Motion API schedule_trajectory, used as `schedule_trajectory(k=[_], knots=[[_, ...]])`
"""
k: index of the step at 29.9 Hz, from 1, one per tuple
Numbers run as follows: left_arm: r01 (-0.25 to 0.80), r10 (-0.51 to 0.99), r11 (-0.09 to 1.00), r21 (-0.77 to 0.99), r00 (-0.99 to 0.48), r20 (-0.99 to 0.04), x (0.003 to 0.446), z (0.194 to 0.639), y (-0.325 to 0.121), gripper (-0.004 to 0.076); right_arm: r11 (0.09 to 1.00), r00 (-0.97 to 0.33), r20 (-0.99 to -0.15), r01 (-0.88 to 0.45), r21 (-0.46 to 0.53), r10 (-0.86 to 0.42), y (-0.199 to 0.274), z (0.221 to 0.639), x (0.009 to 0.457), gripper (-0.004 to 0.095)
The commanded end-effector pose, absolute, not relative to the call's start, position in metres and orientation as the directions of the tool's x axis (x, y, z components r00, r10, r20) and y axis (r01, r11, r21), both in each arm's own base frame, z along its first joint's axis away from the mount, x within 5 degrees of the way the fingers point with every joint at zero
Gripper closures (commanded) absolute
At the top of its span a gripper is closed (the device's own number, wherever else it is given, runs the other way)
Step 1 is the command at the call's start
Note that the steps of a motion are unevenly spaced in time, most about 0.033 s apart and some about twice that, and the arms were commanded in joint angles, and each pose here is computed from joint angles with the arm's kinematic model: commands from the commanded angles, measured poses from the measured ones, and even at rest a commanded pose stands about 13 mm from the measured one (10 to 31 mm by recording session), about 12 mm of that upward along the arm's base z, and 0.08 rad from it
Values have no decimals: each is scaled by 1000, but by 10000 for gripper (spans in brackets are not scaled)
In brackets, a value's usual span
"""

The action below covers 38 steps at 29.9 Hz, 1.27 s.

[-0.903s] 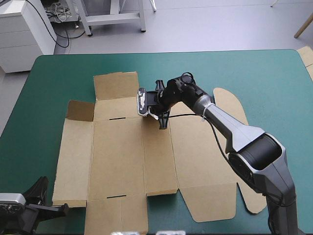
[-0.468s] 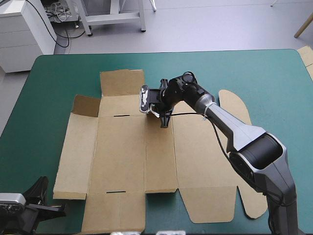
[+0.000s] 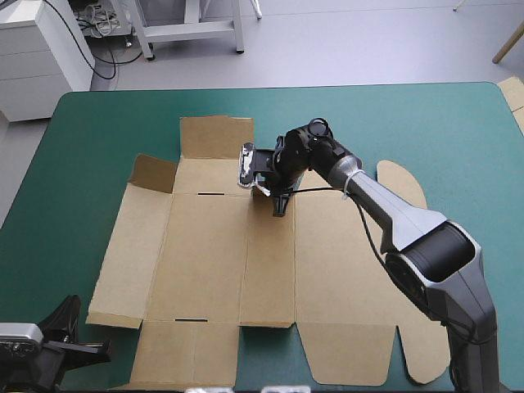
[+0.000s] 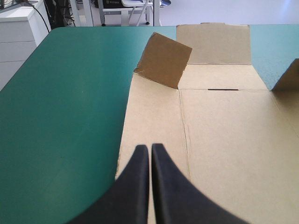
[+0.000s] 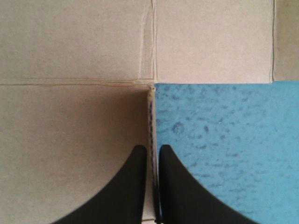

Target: Fold the box

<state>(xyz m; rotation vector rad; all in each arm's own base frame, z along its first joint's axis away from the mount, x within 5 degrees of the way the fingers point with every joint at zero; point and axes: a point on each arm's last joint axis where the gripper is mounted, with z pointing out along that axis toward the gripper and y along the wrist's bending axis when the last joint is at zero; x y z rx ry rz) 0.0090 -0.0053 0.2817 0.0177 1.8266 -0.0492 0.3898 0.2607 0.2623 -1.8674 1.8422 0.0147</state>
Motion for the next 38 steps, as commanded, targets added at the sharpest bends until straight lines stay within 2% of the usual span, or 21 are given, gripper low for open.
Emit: schedule_trajectory(k=[1, 3, 5, 6, 8, 10, 13, 18, 20, 25, 30, 32, 35, 38], knots=[[39, -24, 999, -30, -143, -989, 5, 295, -6, 731, 148, 39, -423, -905, -399, -905, 255, 299, 387, 544], [39, -24, 999, -30, -143, -989, 5, 295, -6, 731, 190, 4, -441, -899, -395, -898, 255, 301, 388, 316], [39, -24, 999, -30, -143, -989, 5, 295, -6, 726, 223, -23, -459, -895, -386, -888, 255, 304, 388, 129], [39, -24, 999, -30, -143, -989, 5, 295, -6, 722, 245, -45, -472, -895, -372, -880, 255, 308, 387, 71], [39, -24, 999, -30, -143, -989, 5, 295, -6, 704, 289, -91, -496, -895, -340, -864, 255, 318, 386, 32], [39, -24, 999, -30, -143, -989, 5, 295, -6, 671, 330, -128, -517, -888, -320, -846, 254, 333, 385, 33], [39, -24, 999, -30, -143, -989, 5, 295, -6, 541, 396, -185, -550, -871, -293, -814, 252, 360, 380, 33], [38, -23, 999, -29, -143, -990, 5, 295, -5, 142, 520, -284, -608, -816, -252, -741, 246, 390, 376, 33], [38, -23, 999, -29, -143, -990, 5, 295, -5, 65, 581, -343, -620, -781, -230, -706, 243, 392, 376, 33], [36, -22, 999, -27, -143, -989, 6, 295, -5, 63, 757, -511, -637, -627, -184, -577, 233, 393, 382, 33], [20, 1, 1000, -3, -171, -985, 12, 302, -3, 64, 792, -539, -651, -588, -164, -535, 226, 402, 373, 39], [-5, 38, 999, 39, -183, -982, 17, 313, 0, 64, 794, -547, -642, -586, -165, -537, 222, 404, 367, 81], [-44, 101, 993, 110, -177, -979, 28, 335, 5, 64, 809, -587, -609, -563, -168, -534, 210, 400, 353, 239], [-69, 145, 985, 160, -181, -973, 42, 362, 8, 64, 828, -617, -593, -536, -164, -517, 199, 398, 339, 500]])
